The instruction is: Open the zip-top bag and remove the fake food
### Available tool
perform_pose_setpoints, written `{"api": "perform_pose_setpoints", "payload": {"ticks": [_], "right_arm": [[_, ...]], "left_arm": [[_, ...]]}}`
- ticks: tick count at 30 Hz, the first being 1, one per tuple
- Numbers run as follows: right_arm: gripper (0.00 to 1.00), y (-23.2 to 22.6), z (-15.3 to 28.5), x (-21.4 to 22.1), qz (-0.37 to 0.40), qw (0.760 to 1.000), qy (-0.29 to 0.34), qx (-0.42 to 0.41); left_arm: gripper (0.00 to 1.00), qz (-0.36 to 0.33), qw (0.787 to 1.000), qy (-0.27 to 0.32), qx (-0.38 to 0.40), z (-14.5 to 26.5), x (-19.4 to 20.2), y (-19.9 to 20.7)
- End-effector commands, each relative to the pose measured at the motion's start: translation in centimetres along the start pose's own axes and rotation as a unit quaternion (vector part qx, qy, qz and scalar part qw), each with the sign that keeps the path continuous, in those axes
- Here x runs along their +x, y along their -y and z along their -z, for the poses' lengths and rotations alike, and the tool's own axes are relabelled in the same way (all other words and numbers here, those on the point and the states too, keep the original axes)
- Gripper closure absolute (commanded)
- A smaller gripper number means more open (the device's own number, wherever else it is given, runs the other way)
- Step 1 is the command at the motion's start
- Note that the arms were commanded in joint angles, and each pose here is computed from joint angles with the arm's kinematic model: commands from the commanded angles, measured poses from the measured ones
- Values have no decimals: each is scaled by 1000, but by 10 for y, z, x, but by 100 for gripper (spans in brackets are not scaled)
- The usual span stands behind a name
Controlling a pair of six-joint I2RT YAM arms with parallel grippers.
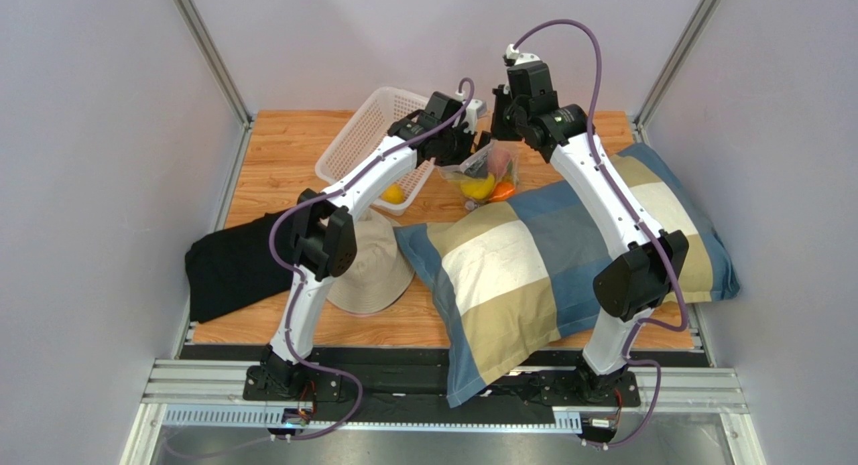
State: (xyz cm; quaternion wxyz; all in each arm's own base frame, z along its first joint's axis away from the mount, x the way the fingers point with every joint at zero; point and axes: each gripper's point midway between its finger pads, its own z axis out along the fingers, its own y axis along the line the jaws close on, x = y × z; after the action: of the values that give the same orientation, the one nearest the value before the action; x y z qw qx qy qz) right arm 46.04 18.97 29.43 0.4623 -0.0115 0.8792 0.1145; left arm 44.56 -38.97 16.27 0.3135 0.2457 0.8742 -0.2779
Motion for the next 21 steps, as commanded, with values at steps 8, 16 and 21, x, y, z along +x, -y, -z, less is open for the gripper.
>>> {"api": "perform_pose_setpoints", "payload": {"ticks": [8, 16, 21], "right_arm": [[100, -8, 4, -10, -14, 1000, 21, -16], [100, -9, 3, -1, -24, 999, 7, -20], [100, -8, 0, 0, -22, 1000, 5, -19]], "left_arm": [[7, 8, 1000, -22, 19, -12, 16, 3], [11, 17, 1000, 7, 13, -35, 8, -3], [10, 23, 1000, -13, 6, -50, 24, -10]]}}
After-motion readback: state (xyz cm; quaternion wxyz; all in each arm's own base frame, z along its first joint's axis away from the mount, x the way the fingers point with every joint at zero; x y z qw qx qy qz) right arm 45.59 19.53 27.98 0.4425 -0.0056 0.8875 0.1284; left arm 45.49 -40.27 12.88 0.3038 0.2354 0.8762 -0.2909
